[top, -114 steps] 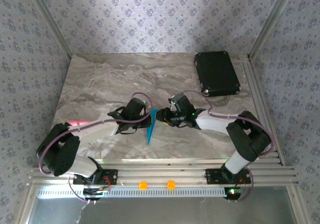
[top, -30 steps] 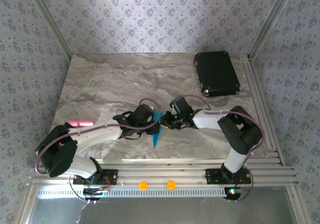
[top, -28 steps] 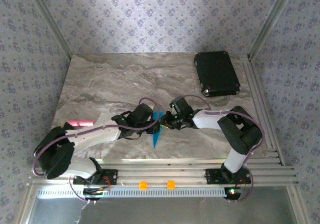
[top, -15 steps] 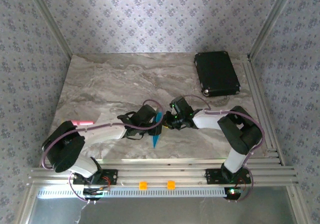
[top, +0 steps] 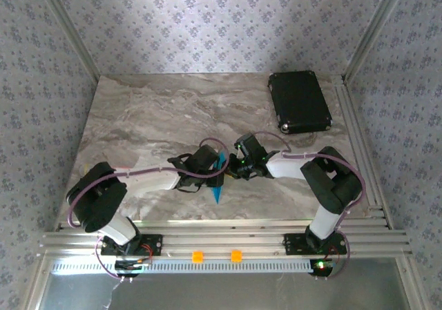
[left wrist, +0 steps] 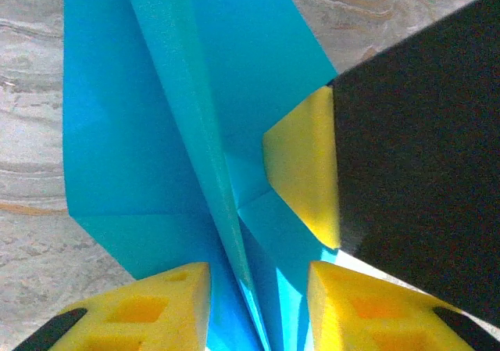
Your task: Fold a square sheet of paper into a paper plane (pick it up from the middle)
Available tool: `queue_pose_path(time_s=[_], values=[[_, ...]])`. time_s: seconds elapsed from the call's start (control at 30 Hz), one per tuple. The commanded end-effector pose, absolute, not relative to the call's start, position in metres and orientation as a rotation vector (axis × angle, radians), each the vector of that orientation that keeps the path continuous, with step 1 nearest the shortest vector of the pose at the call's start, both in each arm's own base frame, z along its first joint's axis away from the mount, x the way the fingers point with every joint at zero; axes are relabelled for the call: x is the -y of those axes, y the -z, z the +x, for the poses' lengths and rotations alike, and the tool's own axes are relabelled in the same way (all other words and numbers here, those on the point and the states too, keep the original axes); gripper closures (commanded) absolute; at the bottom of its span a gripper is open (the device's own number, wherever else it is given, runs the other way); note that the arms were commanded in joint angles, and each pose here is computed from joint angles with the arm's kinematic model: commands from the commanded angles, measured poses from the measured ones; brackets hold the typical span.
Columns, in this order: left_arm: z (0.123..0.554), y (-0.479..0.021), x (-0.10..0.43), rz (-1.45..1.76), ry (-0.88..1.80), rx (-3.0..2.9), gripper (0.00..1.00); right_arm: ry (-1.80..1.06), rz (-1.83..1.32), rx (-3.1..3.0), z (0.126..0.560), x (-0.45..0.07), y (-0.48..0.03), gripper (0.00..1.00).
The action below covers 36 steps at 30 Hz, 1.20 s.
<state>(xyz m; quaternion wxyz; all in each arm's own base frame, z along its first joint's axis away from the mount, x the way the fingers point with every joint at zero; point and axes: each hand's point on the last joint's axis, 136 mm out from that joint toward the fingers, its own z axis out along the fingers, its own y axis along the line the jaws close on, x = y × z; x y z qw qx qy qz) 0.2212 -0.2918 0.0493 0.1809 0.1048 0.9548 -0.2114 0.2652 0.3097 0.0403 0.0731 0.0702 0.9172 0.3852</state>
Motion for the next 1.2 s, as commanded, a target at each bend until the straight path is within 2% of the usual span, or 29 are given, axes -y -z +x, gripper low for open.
queue_pose_path(time_s=[0.0,0.37,0.6,0.8,1.17], values=[[0.224,-0.058,0.296,0.297,0.592,-2.681,0.63,-1.163,0.226,-2.758,0.265,-0.308,-0.038,0.86],[0.223,-0.053,0.297,0.289,0.570,-2.705,0.64,-1.164,0.232,-2.754,0.265,-0.306,-0.039,0.86],[0.225,-0.049,0.295,0.269,0.531,-2.728,0.70,-1.169,0.235,-2.754,0.264,-0.306,-0.038,0.86],[0.224,-0.044,0.301,0.235,0.568,-2.739,0.71,-1.170,0.237,-2.758,0.263,-0.306,-0.036,0.86],[0.225,-0.044,0.304,0.228,0.586,-2.737,0.83,-1.170,0.246,-2.757,0.262,-0.302,-0.036,0.86]])
